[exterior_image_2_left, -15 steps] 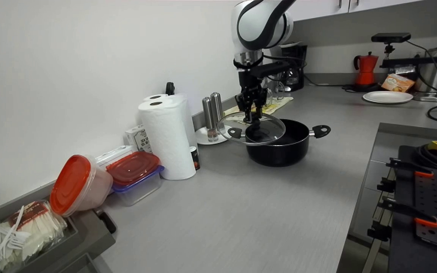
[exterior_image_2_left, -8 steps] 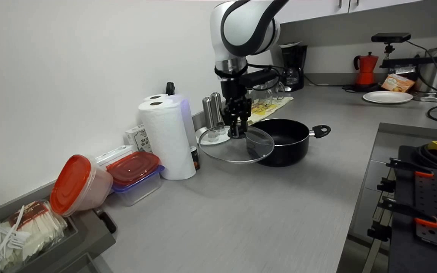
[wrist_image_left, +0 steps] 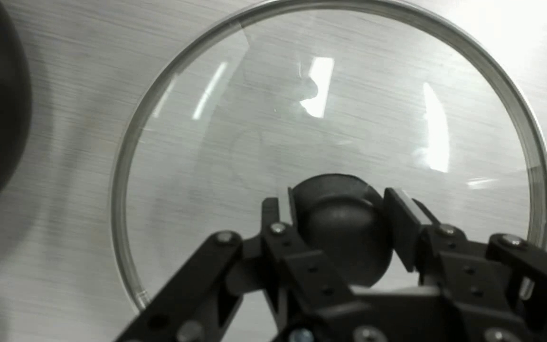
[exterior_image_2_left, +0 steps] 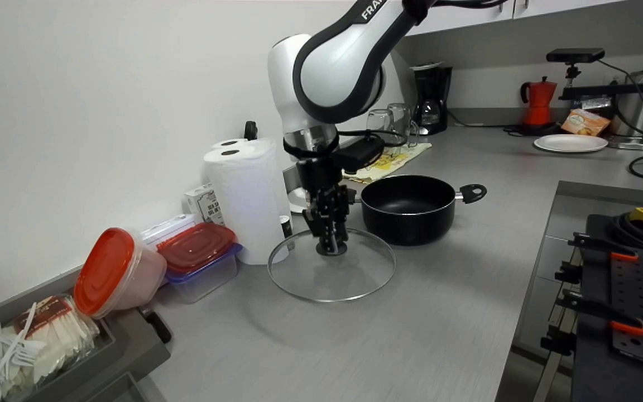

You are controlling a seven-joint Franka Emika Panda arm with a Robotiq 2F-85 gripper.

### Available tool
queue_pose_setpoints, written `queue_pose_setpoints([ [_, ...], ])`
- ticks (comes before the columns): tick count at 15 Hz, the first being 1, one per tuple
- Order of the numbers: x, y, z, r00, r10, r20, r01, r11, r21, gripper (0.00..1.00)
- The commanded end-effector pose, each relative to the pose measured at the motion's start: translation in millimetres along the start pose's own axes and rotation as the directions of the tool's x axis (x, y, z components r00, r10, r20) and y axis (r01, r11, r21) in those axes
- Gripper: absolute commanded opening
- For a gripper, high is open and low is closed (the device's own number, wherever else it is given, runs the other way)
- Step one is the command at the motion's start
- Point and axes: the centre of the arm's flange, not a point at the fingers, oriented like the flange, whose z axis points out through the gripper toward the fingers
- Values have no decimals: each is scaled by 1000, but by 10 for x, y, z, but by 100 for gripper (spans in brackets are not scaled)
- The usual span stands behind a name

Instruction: Pick up the lid from the pot and put it on the table

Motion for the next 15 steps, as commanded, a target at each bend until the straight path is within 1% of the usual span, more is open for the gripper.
queue_pose_setpoints([
  [1, 176, -348, 259, 993, -106, 50, 109, 992, -58, 24],
  [4, 124, -452, 557, 982, -161, 97, 171, 980, -99, 24],
  [8, 89, -363, 842, 973, -182, 140, 202, 969, -143, 24],
  [11, 97, -232, 912, 974, -170, 153, 194, 968, -159, 24],
  [15, 107, -143, 886, 975, -153, 160, 178, 972, -153, 24],
])
